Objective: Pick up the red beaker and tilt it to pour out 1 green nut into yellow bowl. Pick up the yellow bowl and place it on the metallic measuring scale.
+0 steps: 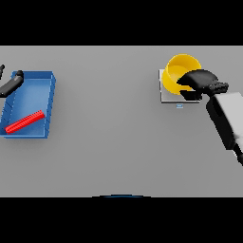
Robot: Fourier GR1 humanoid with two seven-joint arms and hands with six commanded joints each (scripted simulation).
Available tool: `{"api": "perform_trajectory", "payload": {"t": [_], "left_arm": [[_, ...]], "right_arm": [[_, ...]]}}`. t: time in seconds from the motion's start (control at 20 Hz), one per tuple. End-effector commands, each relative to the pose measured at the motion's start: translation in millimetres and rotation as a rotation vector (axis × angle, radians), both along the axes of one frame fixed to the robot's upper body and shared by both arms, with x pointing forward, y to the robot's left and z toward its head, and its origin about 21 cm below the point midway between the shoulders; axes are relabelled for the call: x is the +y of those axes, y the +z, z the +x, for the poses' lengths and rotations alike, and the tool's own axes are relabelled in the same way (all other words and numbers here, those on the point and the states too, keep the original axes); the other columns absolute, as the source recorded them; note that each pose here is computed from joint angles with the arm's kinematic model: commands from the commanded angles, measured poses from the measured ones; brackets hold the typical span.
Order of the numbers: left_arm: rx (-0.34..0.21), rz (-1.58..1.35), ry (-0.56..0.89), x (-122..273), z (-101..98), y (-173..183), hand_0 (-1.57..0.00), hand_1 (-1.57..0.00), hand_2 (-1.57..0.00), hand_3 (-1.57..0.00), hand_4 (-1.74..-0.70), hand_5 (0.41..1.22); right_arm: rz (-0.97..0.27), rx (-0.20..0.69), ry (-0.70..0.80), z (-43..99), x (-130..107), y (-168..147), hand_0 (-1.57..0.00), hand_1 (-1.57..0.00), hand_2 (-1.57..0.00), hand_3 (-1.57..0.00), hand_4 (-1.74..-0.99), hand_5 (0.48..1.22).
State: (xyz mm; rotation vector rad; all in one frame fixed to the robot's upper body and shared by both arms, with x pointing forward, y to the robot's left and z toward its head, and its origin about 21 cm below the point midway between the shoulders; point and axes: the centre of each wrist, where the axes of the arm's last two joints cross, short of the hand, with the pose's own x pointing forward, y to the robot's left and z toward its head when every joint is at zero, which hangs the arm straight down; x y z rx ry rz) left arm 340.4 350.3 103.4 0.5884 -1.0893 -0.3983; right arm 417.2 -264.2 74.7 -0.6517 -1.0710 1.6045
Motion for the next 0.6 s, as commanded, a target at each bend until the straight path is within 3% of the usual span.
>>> {"api": "perform_trajectory", "payload": {"t": [0.0,0.25,0.55], "left_arm": [[0.0,-0.001,-0.004,1.1,-2.1,-1.9,0.0,0.0,0.0,0.0,-0.73,0.723],[0.003,-0.001,0.004,2.8,1.8,0.5,0.0,0.0,0.0,0.0,-0.72,0.703],[0.003,0.011,0.003,2.5,0.8,-1.9,0.0,0.0,0.0,0.0,-0.72,0.693]], "right_arm": [[-0.01,0.01,-0.005,0.6,-1.1,-0.3,-0.46,-0.7,-0.8,-0.67,-1.563,0.971],[-0.038,0.008,0.048,2.1,-2.2,0.1,-0.15,-0.24,-0.37,-0.45,-1.469,0.842],[-0.047,0.053,0.007,1.5,-1.4,-0.2,-0.04,-0.06,-0.1,-0.27,-1.41,0.759]]}}
